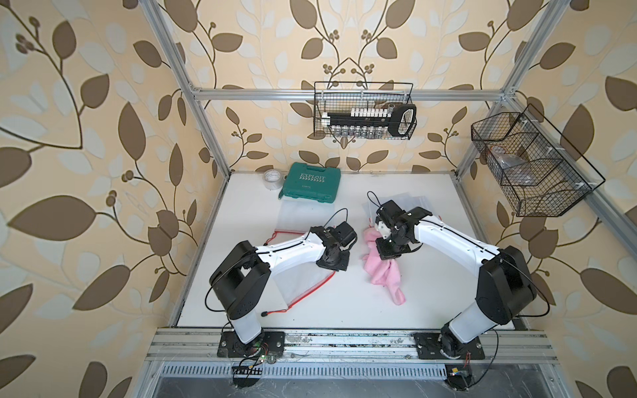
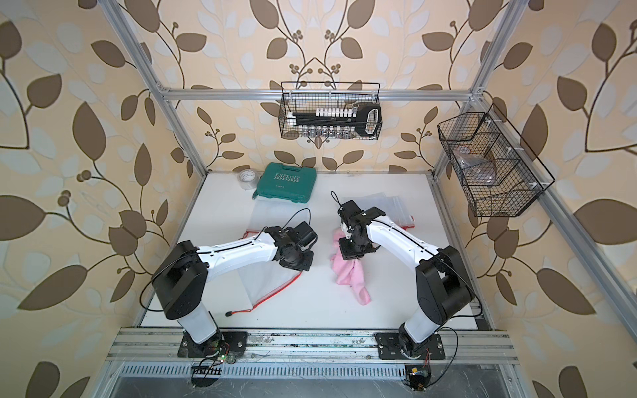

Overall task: Wipe the document bag
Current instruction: Adjust the document bag at the center of the board.

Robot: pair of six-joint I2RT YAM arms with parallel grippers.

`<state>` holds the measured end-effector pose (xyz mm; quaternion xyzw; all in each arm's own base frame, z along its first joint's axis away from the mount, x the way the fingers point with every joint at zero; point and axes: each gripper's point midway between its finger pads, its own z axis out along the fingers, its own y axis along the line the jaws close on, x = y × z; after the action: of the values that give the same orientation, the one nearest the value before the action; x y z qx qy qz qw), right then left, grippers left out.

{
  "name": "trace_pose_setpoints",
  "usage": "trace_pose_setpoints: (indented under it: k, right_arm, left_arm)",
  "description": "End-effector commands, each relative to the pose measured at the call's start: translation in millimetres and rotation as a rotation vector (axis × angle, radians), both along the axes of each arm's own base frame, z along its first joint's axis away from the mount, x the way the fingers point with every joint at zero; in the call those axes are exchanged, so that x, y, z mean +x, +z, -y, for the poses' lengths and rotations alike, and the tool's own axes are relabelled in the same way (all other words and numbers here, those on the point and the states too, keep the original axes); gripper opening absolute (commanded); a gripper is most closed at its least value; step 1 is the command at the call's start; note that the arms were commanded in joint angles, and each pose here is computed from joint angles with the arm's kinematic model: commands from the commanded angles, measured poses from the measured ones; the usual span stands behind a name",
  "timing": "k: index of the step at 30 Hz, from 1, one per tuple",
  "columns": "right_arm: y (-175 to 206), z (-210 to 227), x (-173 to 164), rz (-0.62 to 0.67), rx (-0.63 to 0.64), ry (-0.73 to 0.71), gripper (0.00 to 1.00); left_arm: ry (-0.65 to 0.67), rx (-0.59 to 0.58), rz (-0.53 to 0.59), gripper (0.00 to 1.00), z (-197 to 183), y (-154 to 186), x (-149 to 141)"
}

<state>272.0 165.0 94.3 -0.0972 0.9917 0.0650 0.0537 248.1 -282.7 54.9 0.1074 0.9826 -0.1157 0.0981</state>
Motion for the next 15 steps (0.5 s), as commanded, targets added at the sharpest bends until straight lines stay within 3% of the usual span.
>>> trace_pose_setpoints:
  k: [1, 6, 13, 15]
  right_arm:
    - [11.8, 7.9, -3.8, 0.019, -0.025, -0.019, 0.0]
    - [22.9, 23.0, -5.3, 0.047, -0.091, -0.038, 0.0]
    - [21.1, 30.4, -10.7, 0.041, -0.114, -0.054, 0.0]
    - [23.3, 28.9, -9.3, 0.045, -0.109, -0.056, 0.0]
  left_arm:
    - [-0.04, -0.176, -0.001, 0.0, 48.5, 12.5, 0.8]
    - [-0.184, -0.249, -0.058, 0.0, 86.1, 2.0, -21.9]
    - [-0.26, -0.261, -0.062, 0.01, 95.4, -1.4, -27.3]
    - [-0.271, -0.263, -0.041, 0.24, 94.4, 5.0, -26.4]
